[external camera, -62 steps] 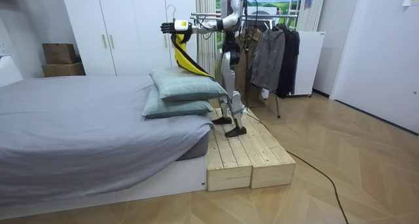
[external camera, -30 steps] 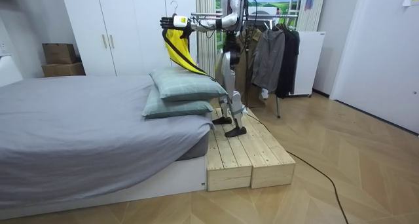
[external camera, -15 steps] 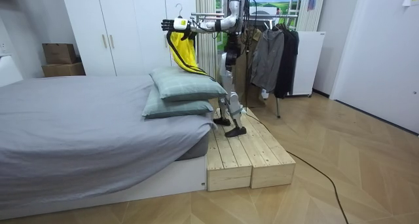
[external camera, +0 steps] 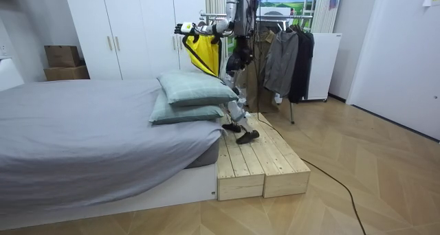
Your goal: Hang clothes
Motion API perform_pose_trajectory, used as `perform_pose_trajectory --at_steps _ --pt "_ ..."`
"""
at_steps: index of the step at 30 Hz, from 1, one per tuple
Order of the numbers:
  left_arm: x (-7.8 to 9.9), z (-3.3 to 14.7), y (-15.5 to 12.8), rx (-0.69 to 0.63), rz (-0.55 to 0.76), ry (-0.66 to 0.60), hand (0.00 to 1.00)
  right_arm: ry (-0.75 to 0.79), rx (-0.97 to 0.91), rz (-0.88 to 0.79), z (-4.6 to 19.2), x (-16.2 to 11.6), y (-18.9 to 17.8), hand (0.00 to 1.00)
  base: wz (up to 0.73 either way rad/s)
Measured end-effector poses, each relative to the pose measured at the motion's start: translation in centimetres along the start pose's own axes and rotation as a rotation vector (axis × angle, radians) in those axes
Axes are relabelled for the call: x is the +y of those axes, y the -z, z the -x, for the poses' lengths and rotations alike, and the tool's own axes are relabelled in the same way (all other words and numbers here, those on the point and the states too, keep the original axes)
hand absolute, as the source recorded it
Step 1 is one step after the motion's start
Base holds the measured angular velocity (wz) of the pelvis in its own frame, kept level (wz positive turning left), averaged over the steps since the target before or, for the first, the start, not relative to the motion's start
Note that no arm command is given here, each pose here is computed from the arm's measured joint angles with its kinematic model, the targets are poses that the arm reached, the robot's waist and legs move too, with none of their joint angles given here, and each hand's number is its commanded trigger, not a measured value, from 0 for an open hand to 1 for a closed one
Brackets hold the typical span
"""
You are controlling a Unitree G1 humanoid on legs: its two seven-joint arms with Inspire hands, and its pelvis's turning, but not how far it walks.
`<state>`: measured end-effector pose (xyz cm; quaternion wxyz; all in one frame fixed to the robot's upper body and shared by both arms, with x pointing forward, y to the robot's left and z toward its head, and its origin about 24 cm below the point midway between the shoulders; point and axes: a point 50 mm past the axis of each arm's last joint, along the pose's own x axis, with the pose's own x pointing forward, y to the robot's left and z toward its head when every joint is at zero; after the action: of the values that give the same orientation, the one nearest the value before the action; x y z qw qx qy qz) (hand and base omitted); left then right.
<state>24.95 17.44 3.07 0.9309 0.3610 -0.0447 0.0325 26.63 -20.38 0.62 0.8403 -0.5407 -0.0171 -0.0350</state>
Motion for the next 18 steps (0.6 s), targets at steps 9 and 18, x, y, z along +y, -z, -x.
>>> perform_pose_trajectory --at_steps 9,18 --pt "-1.1 0.4 0.0 0.015 0.072 -0.057 0.00 -0.034 -0.179 0.033 -0.3 0.7 -3.8 1.00 -1.47" --pt "-0.9 -0.2 0.0 0.006 0.059 -0.077 0.00 -0.016 -0.175 0.104 -1.1 -0.1 -3.7 1.00 -0.55"
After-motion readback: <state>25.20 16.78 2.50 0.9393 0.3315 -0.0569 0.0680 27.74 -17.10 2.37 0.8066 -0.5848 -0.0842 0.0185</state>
